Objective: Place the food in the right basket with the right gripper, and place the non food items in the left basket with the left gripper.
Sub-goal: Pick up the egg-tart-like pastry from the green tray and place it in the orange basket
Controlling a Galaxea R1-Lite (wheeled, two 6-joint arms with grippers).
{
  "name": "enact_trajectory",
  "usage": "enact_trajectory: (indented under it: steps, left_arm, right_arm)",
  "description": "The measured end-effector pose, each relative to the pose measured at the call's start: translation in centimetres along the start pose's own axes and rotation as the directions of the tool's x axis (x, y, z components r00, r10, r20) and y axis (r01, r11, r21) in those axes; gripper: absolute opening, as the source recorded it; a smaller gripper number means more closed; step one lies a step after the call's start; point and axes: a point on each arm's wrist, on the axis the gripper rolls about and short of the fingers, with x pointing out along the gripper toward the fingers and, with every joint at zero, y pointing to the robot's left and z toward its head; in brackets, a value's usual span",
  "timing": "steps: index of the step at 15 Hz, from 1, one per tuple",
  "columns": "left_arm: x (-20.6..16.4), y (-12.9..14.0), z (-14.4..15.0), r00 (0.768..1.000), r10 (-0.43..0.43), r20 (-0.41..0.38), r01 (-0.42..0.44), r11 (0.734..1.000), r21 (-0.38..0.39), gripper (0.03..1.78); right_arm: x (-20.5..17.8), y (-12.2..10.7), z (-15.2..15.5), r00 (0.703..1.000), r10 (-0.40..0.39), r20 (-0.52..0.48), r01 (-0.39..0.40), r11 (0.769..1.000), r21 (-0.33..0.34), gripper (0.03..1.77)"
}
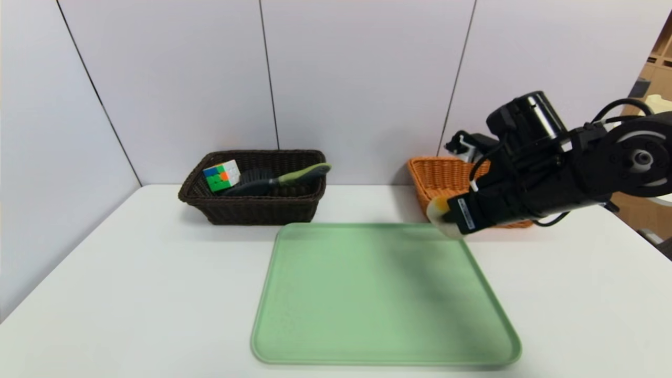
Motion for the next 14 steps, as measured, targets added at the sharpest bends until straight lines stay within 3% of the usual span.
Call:
enact_trajectory:
  steps: [3,6,14]
  left_arm:
    - [0.0,0.0,0.0,1.000,0.000,0.000,0.000,1.000,0.000,1.69]
    - [0.0,0.0,0.0,1.000,0.000,0.000,0.000,1.000,0.000,1.69]
    - [0.0,0.0,0.0,1.000,0.000,0.000,0.000,1.000,0.000,1.69]
  right_arm:
    - [-1.7,-1.2,2.9,0.991,-0.029,0.127,0.026,0.999,0.025,0.07]
    - [-2.0,-3.7,4.7,0.978,-0.090,0.186,0.078,0.994,0.076,0.07]
    - [4.0,-11.7,4.2,0.972,-0.224,0.072,0.205,0.957,0.206,0.07]
